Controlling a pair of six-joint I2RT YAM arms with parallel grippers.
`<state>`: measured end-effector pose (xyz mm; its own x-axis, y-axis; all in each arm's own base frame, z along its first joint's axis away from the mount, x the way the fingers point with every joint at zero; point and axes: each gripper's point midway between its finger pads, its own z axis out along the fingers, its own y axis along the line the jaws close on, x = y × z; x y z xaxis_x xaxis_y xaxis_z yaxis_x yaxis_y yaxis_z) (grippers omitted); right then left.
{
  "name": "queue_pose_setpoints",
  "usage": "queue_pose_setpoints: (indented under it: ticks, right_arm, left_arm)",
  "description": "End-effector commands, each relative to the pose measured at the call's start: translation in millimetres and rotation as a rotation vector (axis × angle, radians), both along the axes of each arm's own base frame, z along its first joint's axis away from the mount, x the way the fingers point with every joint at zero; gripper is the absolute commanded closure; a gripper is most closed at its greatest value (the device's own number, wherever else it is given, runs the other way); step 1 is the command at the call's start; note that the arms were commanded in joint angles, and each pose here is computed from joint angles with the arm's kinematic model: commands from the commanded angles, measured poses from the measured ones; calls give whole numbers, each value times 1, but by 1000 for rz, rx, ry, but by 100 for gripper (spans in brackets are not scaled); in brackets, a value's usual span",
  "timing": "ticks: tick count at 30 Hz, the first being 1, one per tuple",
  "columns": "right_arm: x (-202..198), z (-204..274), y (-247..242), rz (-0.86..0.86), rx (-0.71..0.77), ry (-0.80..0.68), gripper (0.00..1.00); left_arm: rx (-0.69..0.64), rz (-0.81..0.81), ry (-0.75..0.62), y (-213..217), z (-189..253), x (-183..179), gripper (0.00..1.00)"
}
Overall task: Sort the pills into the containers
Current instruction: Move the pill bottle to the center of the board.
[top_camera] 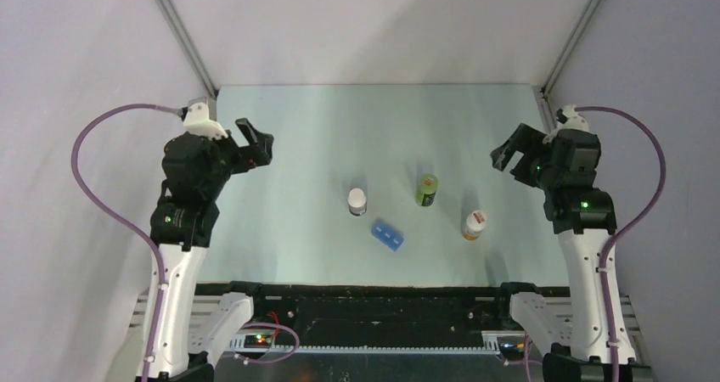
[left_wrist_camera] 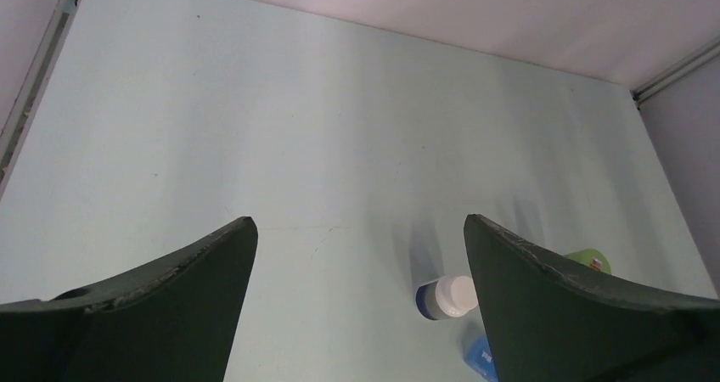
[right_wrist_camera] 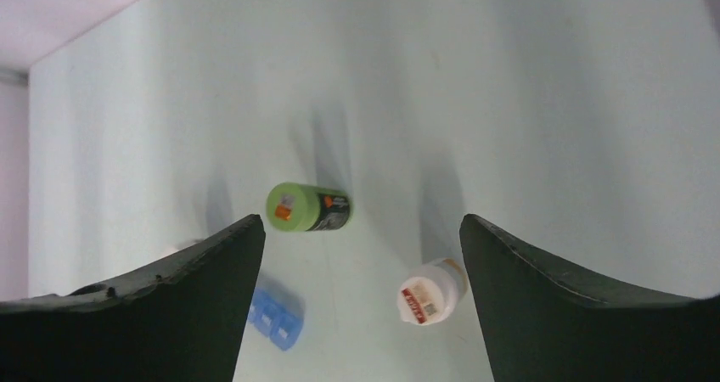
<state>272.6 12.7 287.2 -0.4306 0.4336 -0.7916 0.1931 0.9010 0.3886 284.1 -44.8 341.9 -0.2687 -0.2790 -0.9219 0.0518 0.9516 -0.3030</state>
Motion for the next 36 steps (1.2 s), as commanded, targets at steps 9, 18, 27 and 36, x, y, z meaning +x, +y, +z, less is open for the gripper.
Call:
queue_pose_setpoints:
  ticks: [9, 18, 27, 36]
  right_arm:
    - [-5, 28, 107, 494, 22, -136, 13]
    - [-36, -30, 184, 712, -89, 0, 13]
    - [-53, -115, 230, 835, -185, 208, 8]
    - [-52, -192, 243, 855, -208, 328, 12]
  left_arm:
    - [-39, -61, -140, -11, 13, -21, 1]
    - [-189, -365, 55, -82, -55, -17, 8]
    - [-197, -405, 305, -142, -154, -19, 27]
    - [-252, -452, 335, -190, -218, -16, 44]
